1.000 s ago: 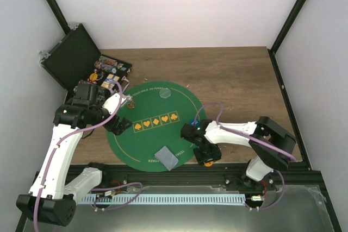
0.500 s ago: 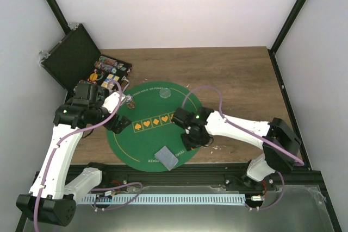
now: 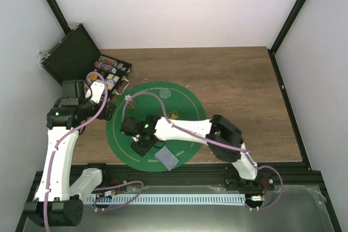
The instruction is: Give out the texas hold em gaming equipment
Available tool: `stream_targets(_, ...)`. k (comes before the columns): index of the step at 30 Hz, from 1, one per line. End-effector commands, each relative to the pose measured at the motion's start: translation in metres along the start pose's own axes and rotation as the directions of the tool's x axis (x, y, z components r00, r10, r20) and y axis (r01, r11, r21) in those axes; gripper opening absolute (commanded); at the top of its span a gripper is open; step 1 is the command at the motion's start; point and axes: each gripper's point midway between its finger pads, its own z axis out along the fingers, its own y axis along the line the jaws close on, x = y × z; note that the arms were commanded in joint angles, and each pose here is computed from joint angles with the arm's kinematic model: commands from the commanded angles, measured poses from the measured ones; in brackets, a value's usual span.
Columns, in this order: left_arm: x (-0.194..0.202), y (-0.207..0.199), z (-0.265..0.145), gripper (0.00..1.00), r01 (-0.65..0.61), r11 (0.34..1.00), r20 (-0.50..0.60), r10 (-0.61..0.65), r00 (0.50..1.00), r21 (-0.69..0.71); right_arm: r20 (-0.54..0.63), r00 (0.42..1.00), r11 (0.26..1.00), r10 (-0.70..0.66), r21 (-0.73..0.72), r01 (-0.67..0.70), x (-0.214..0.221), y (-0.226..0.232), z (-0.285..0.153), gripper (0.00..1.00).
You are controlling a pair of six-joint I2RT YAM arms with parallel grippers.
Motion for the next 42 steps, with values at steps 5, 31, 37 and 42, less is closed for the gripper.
stream_targets(5,-0.013,0.019,-0.006,0.99,0.049,0.995,0.053,-0.044,0.998,-0.092,-0.14,0.98,0.983,-0.145,0.092,0.159,0.018,-0.001,0.055,0.38)
stream_targets(31,-0.011,-0.012,0.024,0.95,-0.045,0.987,-0.092,0.06,0.994,0.157,0.305,0.926,0.974,-0.225,0.066,0.215,-0.05,-0.012,-0.101,1.0)
stream_targets(37,-0.019,-0.015,0.06,0.98,-0.164,0.975,-0.203,0.193,0.96,0.151,0.365,0.931,0.998,-0.03,0.068,0.005,-0.036,-0.116,-0.128,1.0)
stream_targets(42,-0.023,-0.017,0.097,1.0,-0.193,0.965,-0.249,0.234,0.94,0.18,0.341,0.939,0.988,0.056,0.116,-0.1,-0.018,-0.174,-0.126,1.0)
